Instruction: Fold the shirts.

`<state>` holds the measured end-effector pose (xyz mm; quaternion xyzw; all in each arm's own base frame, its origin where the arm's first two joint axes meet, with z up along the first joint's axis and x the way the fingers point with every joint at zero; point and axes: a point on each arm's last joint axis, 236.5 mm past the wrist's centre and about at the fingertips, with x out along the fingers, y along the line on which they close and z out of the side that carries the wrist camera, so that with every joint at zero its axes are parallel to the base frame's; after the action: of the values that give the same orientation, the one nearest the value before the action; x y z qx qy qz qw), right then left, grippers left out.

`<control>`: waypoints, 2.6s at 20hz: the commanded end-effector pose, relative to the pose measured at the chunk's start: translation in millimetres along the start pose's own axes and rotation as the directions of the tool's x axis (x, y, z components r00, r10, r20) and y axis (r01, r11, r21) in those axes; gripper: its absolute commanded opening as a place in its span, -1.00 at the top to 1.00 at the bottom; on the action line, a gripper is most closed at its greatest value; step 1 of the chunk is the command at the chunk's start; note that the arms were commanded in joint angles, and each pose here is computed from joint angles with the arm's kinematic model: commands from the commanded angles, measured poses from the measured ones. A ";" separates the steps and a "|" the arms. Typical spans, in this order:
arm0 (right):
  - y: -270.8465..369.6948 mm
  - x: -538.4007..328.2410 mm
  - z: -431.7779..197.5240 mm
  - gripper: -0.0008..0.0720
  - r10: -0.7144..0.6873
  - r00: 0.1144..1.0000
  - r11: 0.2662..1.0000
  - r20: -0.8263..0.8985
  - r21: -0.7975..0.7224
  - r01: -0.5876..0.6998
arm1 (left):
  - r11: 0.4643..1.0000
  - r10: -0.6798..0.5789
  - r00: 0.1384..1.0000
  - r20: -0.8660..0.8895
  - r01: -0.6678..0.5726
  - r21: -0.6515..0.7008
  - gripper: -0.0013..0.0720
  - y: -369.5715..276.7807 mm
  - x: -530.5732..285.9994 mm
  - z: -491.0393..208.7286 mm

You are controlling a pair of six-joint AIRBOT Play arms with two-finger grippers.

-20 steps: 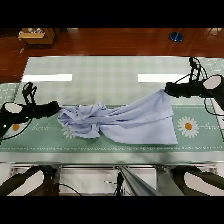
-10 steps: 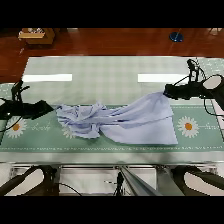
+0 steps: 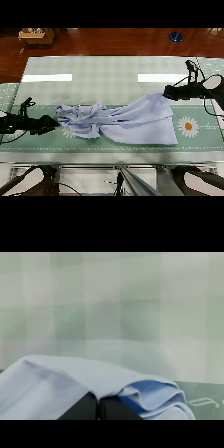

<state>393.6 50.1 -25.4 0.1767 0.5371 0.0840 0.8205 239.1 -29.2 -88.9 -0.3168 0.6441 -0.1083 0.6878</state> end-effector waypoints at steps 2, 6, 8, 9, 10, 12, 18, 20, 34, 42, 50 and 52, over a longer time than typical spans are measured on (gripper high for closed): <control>1.3 -0.3 -4.8 0.95 0.005 1.000 1.000 -0.020 -0.002 -0.005 | 1.000 -0.028 0.999 -0.016 0.028 0.013 -0.30 -12.3 24.6 0.4; 3.0 -0.6 -13.5 0.95 0.012 0.998 1.000 -0.057 -0.002 -0.012 | 1.000 0.000 1.000 0.030 -0.001 0.003 -0.30 -10.0 47.8 18.3; 4.1 -1.1 -19.7 0.95 0.017 0.996 1.000 -0.083 -0.002 -0.017 | 1.000 0.012 0.995 0.101 -0.010 -0.016 -0.24 -7.9 46.3 36.0; 4.5 -1.3 -21.8 0.95 0.019 0.996 1.000 -0.092 -0.005 -0.019 | 1.000 0.017 0.993 0.115 -0.015 -0.021 -0.24 -6.9 44.7 40.2; 4.7 -1.4 -22.5 0.95 0.019 0.995 1.000 -0.095 -0.005 -0.020 | 1.000 0.017 0.993 0.121 -0.015 -0.020 -0.24 -6.9 42.9 42.7; 4.6 -1.3 -22.1 0.95 0.019 0.995 1.000 -0.093 -0.005 -0.020 | 1.000 0.015 0.992 0.127 -0.012 -0.028 -0.24 -5.3 40.2 44.7; 4.6 -1.3 -22.0 0.95 0.019 0.995 1.000 -0.093 -0.004 -0.019 | 1.000 -0.015 0.997 0.079 0.014 0.009 0.90 -10.7 39.9 33.4; 1.0 -1.6 -22.3 0.95 0.004 0.996 1.000 -0.094 -0.015 -0.006 | 0.999 -0.031 0.998 0.052 0.030 0.017 0.90 -14.3 39.8 27.1; -86.4 -39.4 -33.8 -0.22 -0.245 0.959 0.970 -0.140 -0.043 0.241 | 0.994 -0.085 0.996 -0.012 0.085 0.061 0.90 -33.0 30.1 17.4; -95.3 -27.0 -73.4 -0.21 0.101 0.949 0.966 -0.299 0.259 -0.021 | 0.995 -0.084 0.996 -0.011 0.085 0.061 0.90 -32.9 30.1 17.6; -96.2 0.1 -84.5 -0.21 0.161 0.936 0.940 -0.314 0.339 -0.047 | 0.995 -0.084 0.996 -0.011 0.085 0.061 0.90 -32.9 30.1 17.5; -96.4 6.2 -88.0 -0.12 0.165 0.939 0.931 -0.302 0.361 -0.048 | 0.995 -0.084 0.996 -0.011 0.085 0.061 0.90 -32.9 30.1 17.5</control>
<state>309.2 -23.3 -91.1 0.3134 0.6685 0.0655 0.6713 268.2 -66.8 -95.4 -0.3221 0.6302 -0.1588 0.6883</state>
